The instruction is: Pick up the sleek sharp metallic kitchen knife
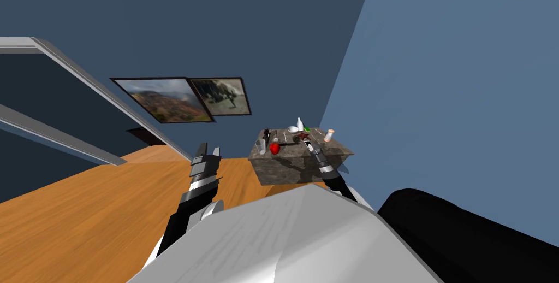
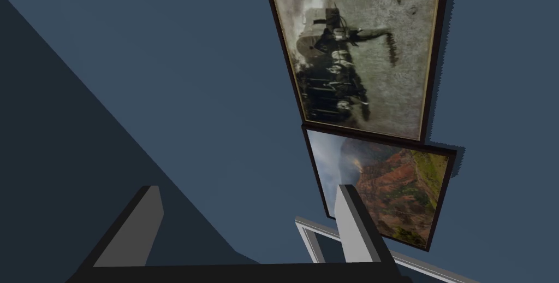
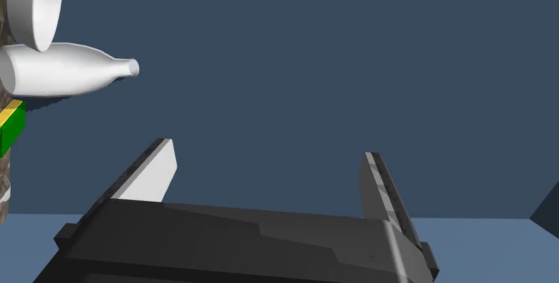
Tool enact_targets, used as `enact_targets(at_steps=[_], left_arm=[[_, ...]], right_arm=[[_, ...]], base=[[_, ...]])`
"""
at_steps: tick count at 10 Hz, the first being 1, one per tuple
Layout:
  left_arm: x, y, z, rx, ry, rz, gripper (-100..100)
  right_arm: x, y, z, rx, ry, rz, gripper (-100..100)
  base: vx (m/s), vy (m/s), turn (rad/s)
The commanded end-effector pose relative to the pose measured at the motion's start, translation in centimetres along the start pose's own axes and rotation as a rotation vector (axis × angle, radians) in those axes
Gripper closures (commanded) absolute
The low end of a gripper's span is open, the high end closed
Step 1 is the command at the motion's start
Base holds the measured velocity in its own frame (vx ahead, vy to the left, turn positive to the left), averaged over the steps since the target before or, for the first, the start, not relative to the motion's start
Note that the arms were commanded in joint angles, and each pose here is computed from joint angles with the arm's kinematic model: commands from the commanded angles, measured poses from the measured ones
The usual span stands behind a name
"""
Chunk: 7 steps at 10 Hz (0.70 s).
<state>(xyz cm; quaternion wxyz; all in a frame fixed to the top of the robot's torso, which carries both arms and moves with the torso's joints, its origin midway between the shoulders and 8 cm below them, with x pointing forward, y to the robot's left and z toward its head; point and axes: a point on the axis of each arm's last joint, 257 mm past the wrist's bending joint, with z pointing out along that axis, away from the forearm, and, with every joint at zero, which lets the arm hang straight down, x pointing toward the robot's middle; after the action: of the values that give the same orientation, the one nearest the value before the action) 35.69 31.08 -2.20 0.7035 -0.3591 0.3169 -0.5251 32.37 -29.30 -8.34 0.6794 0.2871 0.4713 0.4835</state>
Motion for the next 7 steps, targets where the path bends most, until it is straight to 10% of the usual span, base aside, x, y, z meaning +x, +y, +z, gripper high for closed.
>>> enact_targets(at_steps=[1,7], left_arm=[[0.0,0.0,0.0,0.000,0.000,0.000,0],[0.0,0.0,0.0,0.000,0.000,0.000,0]], right_arm=[[0.2,-1.8,-1.7,0.052,0.046,-0.044,-100],[-0.2,-7.9,-8.8,0.247,0.218,-0.210,-100]], base=[[-0.036,0.178,0.085],[-0.003,0.190,0.142]])
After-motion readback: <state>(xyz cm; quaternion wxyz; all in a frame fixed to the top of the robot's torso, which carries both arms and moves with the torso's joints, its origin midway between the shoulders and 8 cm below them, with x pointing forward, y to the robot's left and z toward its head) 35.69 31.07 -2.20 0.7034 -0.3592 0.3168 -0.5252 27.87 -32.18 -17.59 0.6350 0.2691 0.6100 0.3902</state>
